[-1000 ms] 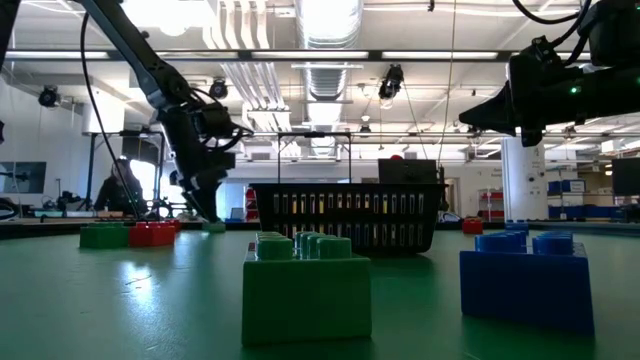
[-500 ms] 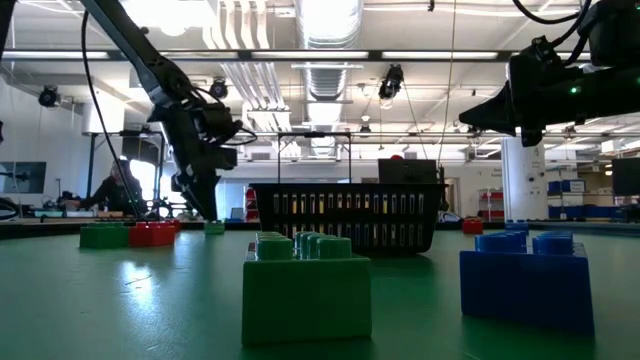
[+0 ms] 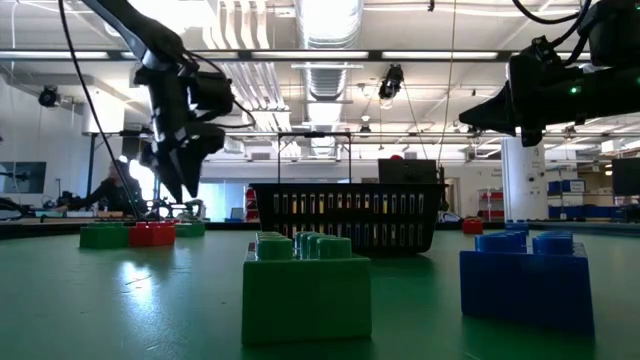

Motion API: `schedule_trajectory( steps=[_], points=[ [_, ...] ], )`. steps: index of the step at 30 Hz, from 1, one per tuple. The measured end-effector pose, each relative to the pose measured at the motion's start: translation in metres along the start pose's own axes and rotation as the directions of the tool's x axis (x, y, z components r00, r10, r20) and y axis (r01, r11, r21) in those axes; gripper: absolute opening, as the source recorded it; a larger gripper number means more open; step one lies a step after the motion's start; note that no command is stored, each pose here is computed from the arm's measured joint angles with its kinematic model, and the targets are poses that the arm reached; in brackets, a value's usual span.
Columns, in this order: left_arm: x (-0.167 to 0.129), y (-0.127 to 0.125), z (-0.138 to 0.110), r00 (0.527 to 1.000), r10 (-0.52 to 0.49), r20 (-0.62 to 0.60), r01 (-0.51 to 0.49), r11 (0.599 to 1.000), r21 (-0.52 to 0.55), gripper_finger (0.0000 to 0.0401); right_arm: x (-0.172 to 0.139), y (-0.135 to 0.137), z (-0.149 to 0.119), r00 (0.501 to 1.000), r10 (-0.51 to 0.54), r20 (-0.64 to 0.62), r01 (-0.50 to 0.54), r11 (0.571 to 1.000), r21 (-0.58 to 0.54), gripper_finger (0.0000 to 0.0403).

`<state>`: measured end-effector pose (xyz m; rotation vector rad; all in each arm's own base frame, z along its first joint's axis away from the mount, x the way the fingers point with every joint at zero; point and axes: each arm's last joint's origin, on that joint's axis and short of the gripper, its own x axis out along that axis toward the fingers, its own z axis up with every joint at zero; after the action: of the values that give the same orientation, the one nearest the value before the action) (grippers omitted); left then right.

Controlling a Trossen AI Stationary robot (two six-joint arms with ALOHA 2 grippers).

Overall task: Sort & place blocks by color
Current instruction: Put the green game piece into the blue bin

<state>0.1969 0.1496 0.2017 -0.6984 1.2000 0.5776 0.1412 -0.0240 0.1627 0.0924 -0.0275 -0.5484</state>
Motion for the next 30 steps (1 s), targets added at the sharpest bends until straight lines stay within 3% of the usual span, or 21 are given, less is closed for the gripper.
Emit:
schedule_trajectory(
  steps=[7, 12, 21, 26, 30],
  points=[
    [0.014, -0.023, -0.011, 0.993, 0.101, 0.055, -0.096, 0.992, -0.086, 0.0280, 0.000, 0.000, 0.000, 1.000, 0.000, 0.000, 0.000, 1.000, 0.000, 0.0009],
    [0.024, -0.024, -0.009, 0.975, 0.184, 0.127, -0.167, 0.977, -0.132, 0.0283, 0.000, 0.000, 0.000, 1.000, 0.000, 0.000, 0.000, 1.000, 0.000, 0.0009],
    [0.045, -0.016, -0.024, 0.974, 0.179, 0.139, -0.156, 0.975, -0.161, 0.0283, 0.000, 0.000, 0.000, 1.000, 0.000, 0.000, 0.000, 1.000, 0.000, 0.0009],
    [0.055, -0.014, -0.026, 0.967, 0.155, 0.204, -0.122, 0.979, -0.163, 0.0268, 0.000, 0.000, 0.000, 1.000, 0.000, 0.000, 0.000, 1.000, 0.000, 0.0009],
    [0.057, -0.013, -0.028, 0.964, 0.162, 0.209, -0.133, 0.980, -0.149, 0.0227, 0.000, 0.000, 0.000, 1.000, 0.000, 0.000, 0.000, 1.000, 0.000, 0.0009]
  ],
)
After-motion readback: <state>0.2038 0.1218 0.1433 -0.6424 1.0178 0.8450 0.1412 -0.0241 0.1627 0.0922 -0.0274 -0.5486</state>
